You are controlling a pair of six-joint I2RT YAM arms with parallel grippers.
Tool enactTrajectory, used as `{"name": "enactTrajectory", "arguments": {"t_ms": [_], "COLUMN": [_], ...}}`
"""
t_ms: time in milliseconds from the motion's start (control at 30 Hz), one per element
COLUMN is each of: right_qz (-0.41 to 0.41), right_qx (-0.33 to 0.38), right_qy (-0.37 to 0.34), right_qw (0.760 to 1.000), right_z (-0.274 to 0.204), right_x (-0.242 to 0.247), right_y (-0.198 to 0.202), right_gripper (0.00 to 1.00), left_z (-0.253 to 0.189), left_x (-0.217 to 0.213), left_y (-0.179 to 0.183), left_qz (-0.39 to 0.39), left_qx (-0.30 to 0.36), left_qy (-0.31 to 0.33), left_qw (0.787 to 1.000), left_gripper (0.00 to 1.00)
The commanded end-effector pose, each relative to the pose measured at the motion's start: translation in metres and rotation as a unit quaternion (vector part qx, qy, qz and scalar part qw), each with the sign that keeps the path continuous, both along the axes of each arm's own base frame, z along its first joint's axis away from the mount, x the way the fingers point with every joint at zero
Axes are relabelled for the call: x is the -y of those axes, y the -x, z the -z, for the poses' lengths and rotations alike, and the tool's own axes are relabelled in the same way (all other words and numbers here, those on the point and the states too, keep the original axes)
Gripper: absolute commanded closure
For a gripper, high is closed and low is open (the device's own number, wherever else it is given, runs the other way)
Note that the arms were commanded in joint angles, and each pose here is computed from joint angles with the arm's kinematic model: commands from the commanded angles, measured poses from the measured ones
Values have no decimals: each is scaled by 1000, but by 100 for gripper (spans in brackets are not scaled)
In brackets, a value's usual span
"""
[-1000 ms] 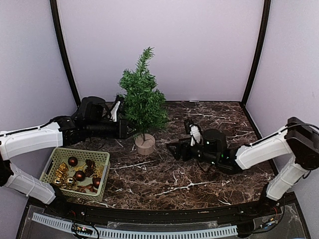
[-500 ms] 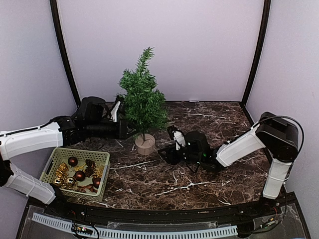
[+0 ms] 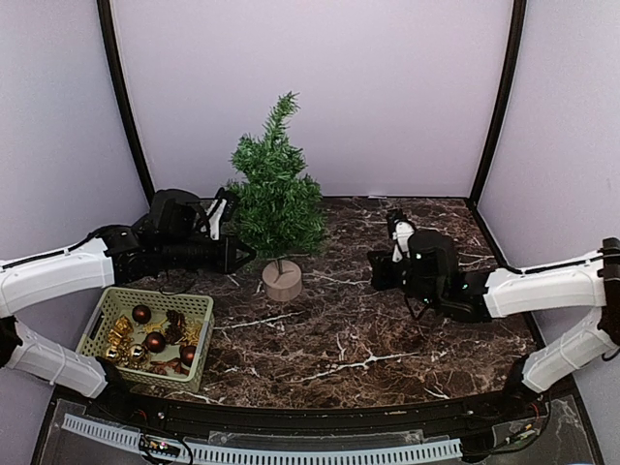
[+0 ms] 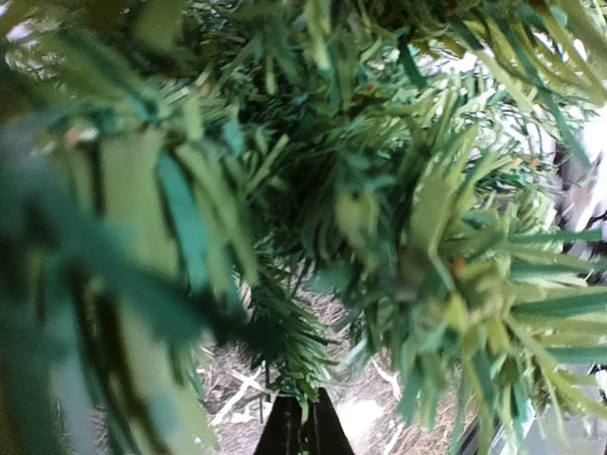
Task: Decorate the small christmas tree
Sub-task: Adjust the side of the string light at the center of the board.
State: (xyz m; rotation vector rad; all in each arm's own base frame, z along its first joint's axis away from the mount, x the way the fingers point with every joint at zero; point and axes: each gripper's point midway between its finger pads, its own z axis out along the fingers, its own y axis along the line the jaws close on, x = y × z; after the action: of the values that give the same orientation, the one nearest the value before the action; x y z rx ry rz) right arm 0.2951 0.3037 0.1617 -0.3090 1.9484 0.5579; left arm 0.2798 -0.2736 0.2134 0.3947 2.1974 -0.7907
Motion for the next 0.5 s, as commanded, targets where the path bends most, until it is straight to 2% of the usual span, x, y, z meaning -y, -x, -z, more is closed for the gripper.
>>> {"name": "enactTrajectory", "arguments": {"t_ms": [0,167,333,467], "right_qz": [143,252,310,367], "right_qx": [-17,-45,-63,-98], "right_qy": [48,52,41,37], "right_qw": [988,965,948,924], "right_z": [-3,-7,-8,10], "right_x": [90,176,223,254], "right_y": [-17,-29,-31,-28], "right_gripper": [100,100,100,100], "left_z": [-10,-15,-18,-19], "left_x": [-20,-34,-40,-43], "left_y": [-5,-11,-12,-12], "left_qz": [-22,-35,-33,-32], "left_qx": [23,30,34,37], "left_qy": [-23,-23,-12,-11], "left_qw": [999,999,999,999], "left_gripper": [100,100,100,100]}}
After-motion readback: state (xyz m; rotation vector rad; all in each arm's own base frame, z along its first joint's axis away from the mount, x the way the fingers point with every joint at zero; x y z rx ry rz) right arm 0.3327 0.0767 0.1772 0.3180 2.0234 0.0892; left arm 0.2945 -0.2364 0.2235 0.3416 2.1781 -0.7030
